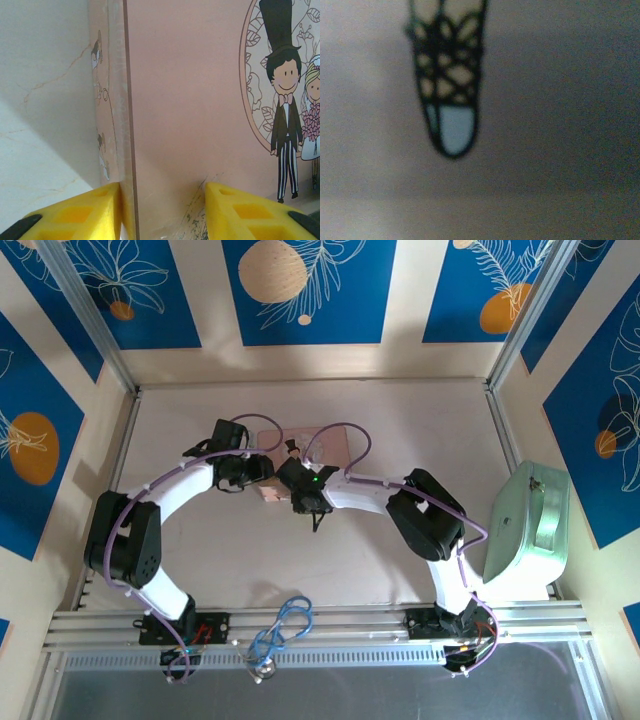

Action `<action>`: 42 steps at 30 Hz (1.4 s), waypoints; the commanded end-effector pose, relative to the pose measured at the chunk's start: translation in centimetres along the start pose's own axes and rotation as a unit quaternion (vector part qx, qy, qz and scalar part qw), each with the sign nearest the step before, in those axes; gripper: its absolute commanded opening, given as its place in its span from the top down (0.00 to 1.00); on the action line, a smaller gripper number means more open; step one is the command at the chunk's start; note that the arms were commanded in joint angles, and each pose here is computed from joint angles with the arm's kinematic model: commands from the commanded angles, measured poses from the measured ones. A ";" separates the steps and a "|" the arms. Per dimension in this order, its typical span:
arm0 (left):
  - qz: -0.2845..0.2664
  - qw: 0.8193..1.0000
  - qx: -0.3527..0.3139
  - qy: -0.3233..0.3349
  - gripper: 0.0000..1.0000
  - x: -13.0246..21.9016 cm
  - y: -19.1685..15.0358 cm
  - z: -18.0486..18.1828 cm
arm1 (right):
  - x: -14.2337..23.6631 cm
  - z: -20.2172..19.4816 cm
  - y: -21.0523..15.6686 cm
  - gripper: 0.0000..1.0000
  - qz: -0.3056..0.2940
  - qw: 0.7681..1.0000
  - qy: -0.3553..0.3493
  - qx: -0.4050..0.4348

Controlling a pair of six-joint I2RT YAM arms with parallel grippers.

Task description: Unlock the padlock with the key

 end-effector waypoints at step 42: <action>0.020 0.999 -0.049 0.008 0.63 -0.4 1.5 -0.8 | 4.4 -2.2 0.5 0.84 -0.050 0.988 0.131 -0.069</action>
Point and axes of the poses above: each hand's point on the last joint's axis, 136 mm out from that joint toward the fingers, its own x axis back along the fingers, its own z axis along the line the jaws close on, y = z × x, the point moved 3 cm from there along x, back along the fingers, and after that the axes turned 3 degrees about x, right-handed, at the moved point
